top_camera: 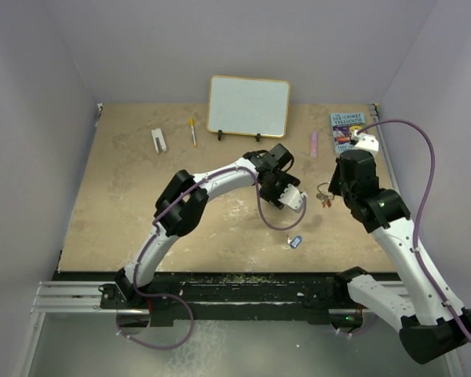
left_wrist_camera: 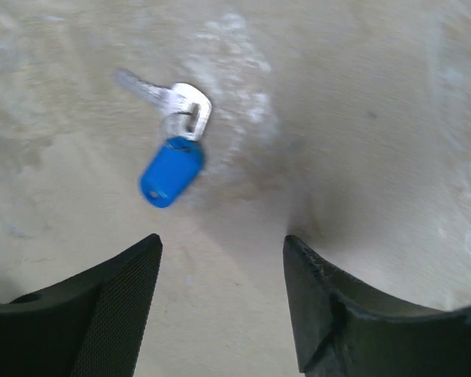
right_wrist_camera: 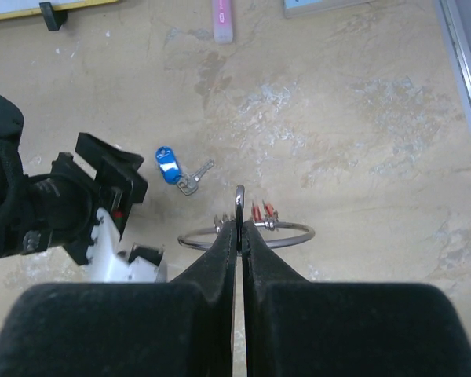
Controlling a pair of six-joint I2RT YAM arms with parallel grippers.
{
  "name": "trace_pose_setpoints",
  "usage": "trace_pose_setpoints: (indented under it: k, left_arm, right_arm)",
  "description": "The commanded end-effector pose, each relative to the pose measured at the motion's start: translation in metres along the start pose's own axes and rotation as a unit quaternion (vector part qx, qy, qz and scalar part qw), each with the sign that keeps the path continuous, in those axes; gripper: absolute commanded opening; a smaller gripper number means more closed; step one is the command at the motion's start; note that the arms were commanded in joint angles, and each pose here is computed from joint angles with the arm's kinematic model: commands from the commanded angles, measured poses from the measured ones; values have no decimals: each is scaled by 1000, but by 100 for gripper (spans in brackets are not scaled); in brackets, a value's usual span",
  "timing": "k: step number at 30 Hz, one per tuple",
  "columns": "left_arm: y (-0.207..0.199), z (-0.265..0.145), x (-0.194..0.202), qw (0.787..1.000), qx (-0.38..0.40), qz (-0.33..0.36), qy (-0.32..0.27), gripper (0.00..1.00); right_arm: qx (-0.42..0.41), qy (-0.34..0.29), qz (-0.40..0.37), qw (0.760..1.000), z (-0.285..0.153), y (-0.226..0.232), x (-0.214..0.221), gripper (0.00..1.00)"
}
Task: Put the keys on the keyring
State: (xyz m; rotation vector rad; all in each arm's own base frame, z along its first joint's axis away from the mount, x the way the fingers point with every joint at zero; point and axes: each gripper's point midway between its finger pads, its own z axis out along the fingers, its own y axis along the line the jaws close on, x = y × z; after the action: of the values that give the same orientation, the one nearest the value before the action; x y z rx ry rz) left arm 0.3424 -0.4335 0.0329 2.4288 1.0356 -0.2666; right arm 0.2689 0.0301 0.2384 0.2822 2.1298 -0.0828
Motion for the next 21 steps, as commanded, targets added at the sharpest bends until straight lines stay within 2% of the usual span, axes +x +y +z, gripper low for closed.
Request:
trace_pose_setpoints:
  k: [1,2,4,11,17,21]
  left_arm:
    - [76,-8,-18,983,-159,-66,-58,94]
    - [89,-9,-20,978,-187,-69,-67,98]
    - [104,-9,-23,969,-218,-79,-80,98]
    - [121,2,-14,960,-259,-80,-78,98]
    - [103,34,-12,965,-227,-91,-96,98]
    - [81,33,-16,973,-189,-84,-100,98]
  right_arm:
    - [-7,-42,16,999,-16,-1,-30,0]
    - [-6,-43,17,999,-18,-3,-31,0]
    - [-2,-45,17,999,-20,-5,-32,0]
    - [4,-47,17,999,-24,-9,-32,0]
    - [5,-41,14,999,-23,-9,-30,0]
    - [8,-40,18,999,-24,-13,-25,0]
